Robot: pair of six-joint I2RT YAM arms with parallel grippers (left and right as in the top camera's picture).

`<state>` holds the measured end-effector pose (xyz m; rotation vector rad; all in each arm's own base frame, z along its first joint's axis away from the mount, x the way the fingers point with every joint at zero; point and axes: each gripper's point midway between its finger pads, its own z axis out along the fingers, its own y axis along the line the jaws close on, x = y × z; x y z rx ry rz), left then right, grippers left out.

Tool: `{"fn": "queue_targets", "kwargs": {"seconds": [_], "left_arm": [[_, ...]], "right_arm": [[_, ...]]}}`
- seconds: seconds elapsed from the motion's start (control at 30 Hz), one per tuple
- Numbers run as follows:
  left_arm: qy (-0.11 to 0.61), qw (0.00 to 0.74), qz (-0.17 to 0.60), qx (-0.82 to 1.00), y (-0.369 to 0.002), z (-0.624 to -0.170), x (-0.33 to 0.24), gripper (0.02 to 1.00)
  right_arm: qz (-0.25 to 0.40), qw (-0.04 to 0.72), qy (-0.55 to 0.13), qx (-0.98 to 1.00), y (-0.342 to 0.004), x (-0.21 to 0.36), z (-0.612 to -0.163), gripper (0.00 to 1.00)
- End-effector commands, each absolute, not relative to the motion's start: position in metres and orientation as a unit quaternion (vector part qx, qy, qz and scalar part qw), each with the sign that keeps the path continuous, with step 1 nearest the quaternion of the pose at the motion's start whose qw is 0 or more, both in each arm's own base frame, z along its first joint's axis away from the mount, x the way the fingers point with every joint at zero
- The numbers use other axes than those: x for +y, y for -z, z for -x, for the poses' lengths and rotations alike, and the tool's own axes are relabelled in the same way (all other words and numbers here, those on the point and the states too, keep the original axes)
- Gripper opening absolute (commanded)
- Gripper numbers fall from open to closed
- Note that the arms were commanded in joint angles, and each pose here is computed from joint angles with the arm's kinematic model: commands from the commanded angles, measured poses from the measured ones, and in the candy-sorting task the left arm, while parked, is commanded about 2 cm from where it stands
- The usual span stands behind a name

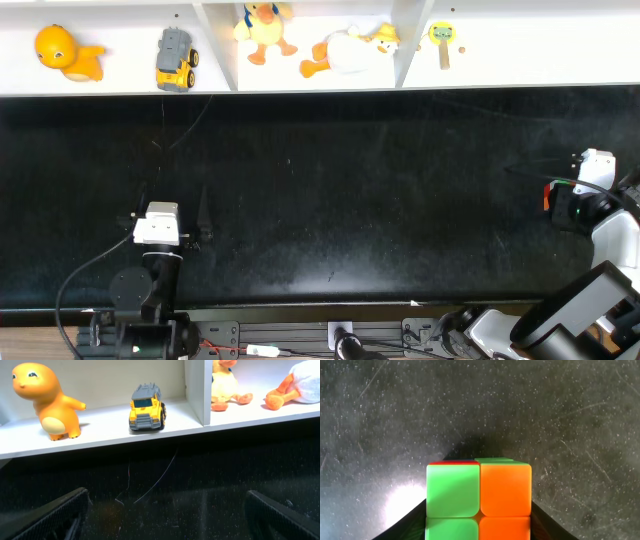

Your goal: Store Toys

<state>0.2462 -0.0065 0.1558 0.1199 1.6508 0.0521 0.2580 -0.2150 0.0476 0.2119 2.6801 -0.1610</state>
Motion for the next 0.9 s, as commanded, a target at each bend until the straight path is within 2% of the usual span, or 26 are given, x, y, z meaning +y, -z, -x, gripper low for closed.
{"fn": "queue_targets", "kwargs": {"seconds": [0.03,0.23,0.57,0.9], "left_arm": [[-0.021,0.679,-0.049,0.732,-0.157,-0.246,-0.006,0.998],[-0.021,0.679,-0.049,0.732,-0.157,-0.246,-0.006,0.998],[-0.021,0.679,-0.049,0.732,-0.157,-0.246,-0.006,0.998],[-0.021,0.679,-0.049,0.732,-0.157,-0.246,-0.006,0.998]], "right_arm": [[-0.087,0.250,0.057,0.963,-0.064,-0.206,-0.271,0.454],[-0.109,0.275,0.055,0.954,-0.082,-0.200,-0.285,0.441],[-0.125,0.365,0.062,0.920,-0.170,-0.204,-0.349,0.452],[-0.105,0.389,0.057,0.913,-0.200,-0.202,-0.423,0.457]]}}
